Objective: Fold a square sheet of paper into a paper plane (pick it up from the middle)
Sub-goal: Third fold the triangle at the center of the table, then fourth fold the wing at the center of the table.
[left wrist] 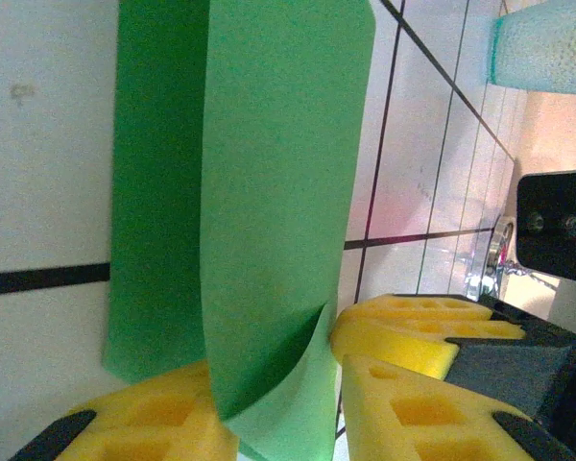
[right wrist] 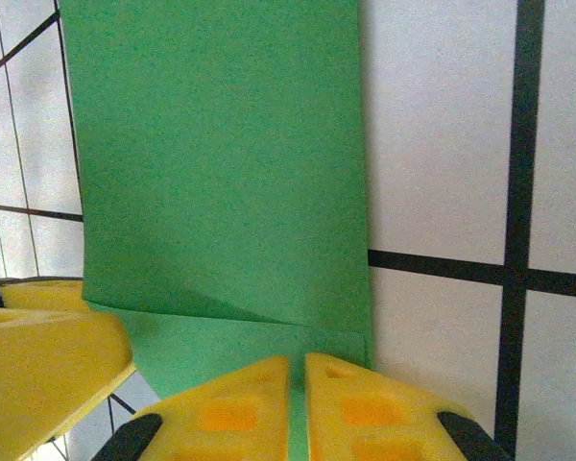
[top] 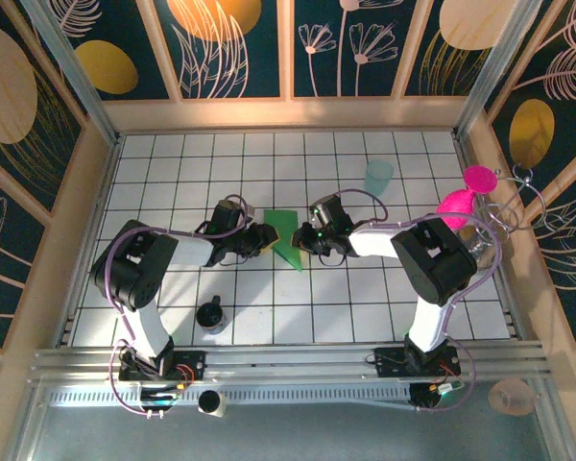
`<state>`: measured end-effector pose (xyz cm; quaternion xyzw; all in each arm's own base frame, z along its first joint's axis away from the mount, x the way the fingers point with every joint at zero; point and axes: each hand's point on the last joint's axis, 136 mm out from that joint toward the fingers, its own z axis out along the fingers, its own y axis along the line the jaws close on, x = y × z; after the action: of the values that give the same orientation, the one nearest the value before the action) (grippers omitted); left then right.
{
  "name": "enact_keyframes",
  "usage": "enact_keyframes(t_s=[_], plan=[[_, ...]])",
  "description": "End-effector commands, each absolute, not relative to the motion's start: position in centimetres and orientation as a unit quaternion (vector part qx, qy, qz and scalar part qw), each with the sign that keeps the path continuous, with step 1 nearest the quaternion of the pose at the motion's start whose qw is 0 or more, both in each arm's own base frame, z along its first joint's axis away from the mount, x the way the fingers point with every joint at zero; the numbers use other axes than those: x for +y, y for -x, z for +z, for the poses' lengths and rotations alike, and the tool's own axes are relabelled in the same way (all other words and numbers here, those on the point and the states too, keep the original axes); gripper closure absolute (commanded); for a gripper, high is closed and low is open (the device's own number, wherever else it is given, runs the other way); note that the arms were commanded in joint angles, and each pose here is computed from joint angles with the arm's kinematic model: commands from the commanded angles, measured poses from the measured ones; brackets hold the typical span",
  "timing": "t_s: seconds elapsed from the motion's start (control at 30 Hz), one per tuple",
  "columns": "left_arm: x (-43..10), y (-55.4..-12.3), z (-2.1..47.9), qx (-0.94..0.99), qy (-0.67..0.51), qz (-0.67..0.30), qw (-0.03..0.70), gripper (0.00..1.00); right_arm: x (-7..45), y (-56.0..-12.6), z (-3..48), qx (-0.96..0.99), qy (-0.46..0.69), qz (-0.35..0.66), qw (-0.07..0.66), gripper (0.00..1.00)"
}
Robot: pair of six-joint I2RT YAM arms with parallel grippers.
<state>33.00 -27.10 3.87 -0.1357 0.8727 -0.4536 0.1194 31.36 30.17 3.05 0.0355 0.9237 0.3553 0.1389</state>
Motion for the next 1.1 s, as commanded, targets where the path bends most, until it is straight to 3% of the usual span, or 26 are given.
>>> enact_keyframes(t_s=[0.0,0.27,0.47,0.57,0.7,0.8,0.9,1.07], plan=[[-27.4,-33.7,4.3,0.872,0.108,-0.461,0.126,0.68,29.9,-31.1,2.4,0.924,-0.037,0.357,0.133,0.87],[-27.2,-33.8,3.9,0.880,0.085,-0.452,0.118,0.76,30.0,-31.3,3.4,0.918,-0.028,0.366,0.149,0.84],[-27.2,-34.1,4.2,0.884,0.077,-0.445,0.123,0.88,29.5,-32.5,5.9,0.910,-0.003,0.358,0.208,0.79],[-26.8,-34.3,4.4,0.886,0.084,-0.436,0.131,0.89,28.9,-33.3,7.7,0.904,0.011,0.344,0.255,0.75],[-26.1,-35.1,5.4,0.886,0.109,-0.423,0.155,0.89,26.9,-34.4,11.2,0.883,0.030,0.309,0.351,0.68],[-25.4,-35.8,6.5,0.881,0.140,-0.415,0.178,0.89,25.2,-34.6,13.9,0.858,0.047,0.278,0.429,0.54],[-24.9,-36.3,8.1,0.868,0.171,-0.421,0.201,0.90,24.5,-34.6,15.5,0.845,0.068,0.260,0.462,0.39],[-24.2,-37.0,9.0,0.848,0.231,-0.425,0.216,0.90,25.2,-33.3,15.4,0.827,0.141,0.233,0.491,0.35]])
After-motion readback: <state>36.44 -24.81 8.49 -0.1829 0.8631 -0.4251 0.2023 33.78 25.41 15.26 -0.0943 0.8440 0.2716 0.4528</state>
